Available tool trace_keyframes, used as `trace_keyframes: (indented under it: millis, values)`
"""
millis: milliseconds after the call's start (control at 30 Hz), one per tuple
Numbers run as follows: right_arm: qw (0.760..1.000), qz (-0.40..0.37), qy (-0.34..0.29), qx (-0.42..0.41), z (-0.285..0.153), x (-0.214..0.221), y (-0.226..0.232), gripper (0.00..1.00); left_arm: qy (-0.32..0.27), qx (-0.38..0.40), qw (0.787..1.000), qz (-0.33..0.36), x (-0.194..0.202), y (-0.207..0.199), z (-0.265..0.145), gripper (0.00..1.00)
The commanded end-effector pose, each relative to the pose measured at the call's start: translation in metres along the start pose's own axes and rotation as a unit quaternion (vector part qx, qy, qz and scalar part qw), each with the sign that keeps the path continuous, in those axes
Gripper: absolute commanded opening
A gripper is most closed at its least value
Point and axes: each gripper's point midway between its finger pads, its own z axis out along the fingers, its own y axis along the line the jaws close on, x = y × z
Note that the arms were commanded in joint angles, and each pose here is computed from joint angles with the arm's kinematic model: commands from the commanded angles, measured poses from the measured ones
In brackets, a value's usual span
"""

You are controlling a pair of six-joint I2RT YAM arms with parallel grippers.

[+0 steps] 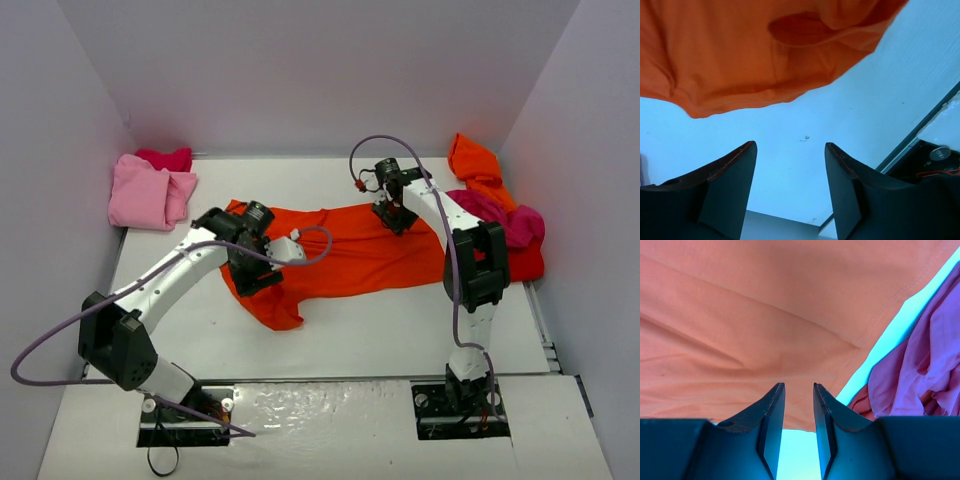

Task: Fold and stack the t-shirts
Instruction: Grap the side of the flattened tshirt closest away from the robot with both arms

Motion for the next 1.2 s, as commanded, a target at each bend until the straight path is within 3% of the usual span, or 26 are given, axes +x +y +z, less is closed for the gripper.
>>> trace_keyframes:
  millis: [0,267,433,600,733,867,1000,1167]
  values:
    - [0.999,0.029,-0.024,0.002,-0.019,-0.005,-0.003,0.27,0.022,-0.054,0.996,0.067,-0.007,-0.02,0.018,0.53]
    - [0.999,0.035,-0.011,-0.008,-0.008,0.002,0.009,0.28,0.052,0.008,0.99,0.131,-0.011,-0.058,0.038,0.45]
    - [1.0,0.028,-0.001,0.004,-0.002,0.004,0.011,0.27,0.078,-0.009,0.987,0.139,-0.016,-0.045,0.056,0.42]
    - [1.0,0.023,0.002,0.006,0.001,0.003,0.017,0.28,0.098,-0.063,0.981,0.158,-0.021,-0.009,0.069,0.31]
    - [1.0,0.019,0.006,0.006,0.004,0.006,0.02,0.28,0.073,-0.057,0.99,0.109,-0.032,0.018,0.069,0.22]
    - [1.0,0.017,0.01,0.008,0.008,0.011,0.021,0.28,0.036,-0.104,0.993,0.03,-0.038,0.065,0.059,0.04]
    - [1.0,0.016,0.013,0.007,0.012,0.01,0.022,0.28,0.04,-0.124,0.991,-0.01,-0.037,0.087,0.061,0.01]
    - [1.0,0.012,0.016,0.007,0.015,0.009,0.025,0.28,0.076,-0.089,0.993,-0.007,-0.027,0.082,0.086,0.01]
